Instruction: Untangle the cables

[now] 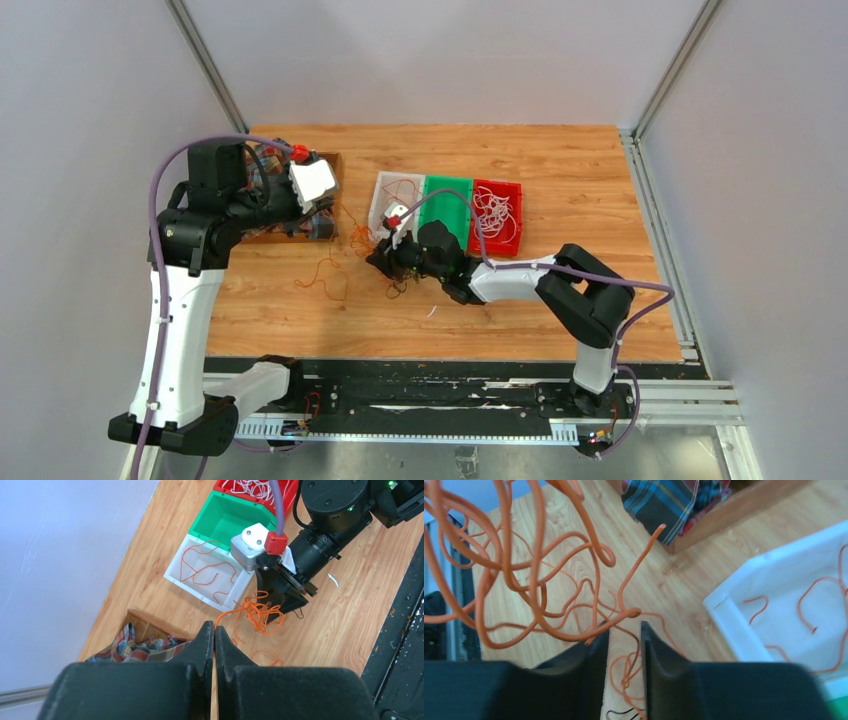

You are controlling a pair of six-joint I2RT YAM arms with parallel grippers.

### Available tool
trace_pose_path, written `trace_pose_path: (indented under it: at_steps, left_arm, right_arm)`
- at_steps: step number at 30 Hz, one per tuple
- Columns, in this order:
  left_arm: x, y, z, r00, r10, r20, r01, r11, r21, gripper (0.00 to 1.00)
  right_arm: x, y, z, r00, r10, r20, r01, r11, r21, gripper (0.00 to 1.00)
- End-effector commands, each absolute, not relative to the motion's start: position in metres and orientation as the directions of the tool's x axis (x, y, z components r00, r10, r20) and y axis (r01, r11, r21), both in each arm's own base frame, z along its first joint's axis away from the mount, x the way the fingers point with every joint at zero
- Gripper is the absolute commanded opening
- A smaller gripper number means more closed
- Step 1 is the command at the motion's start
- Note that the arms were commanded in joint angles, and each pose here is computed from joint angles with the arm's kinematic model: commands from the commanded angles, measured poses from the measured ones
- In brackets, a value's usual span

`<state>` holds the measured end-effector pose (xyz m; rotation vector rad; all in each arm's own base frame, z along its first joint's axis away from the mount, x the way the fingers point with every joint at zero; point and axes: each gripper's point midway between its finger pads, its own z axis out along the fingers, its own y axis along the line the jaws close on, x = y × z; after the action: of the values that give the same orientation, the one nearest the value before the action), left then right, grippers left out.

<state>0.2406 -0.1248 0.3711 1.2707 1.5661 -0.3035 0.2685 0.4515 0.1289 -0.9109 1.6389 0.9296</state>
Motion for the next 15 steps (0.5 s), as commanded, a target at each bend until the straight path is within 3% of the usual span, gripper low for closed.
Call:
trace_pose_path:
  at_steps: [1, 4, 9, 15]
  left_arm:
    - [0.236, -0.127, 0.387, 0.146, 0.547, -0.824, 0.814, 0.407, 0.414, 0.00]
    - [0.239, -0.123, 0.393, 0.162, 0.564, -0.810, 0.794, 0.413, 0.447, 0.00]
    - [0.259, -0.101, 0.416, 0.182, 0.646, -0.741, 0.687, 0.456, 0.566, 0.00]
    - [0.280, -0.073, 0.460, 0.212, 0.703, -0.678, 0.477, 0.531, 0.700, 0.00]
  right_arm:
    - [0.274, 0.467, 0.155, -0.149, -0.042, -0.988, -0.905, 0.409, 0.119, 0.19]
    - [0.270, 0.459, 0.150, -0.169, -0.052, -0.984, -0.897, 0.421, 0.132, 0.01]
    - [0.263, 0.422, 0.146, -0.217, -0.061, -0.974, -0.853, 0.497, 0.159, 0.01]
    - [0.271, 0.349, 0.147, -0.310, 0.005, -0.951, -0.699, 0.677, 0.231, 0.01]
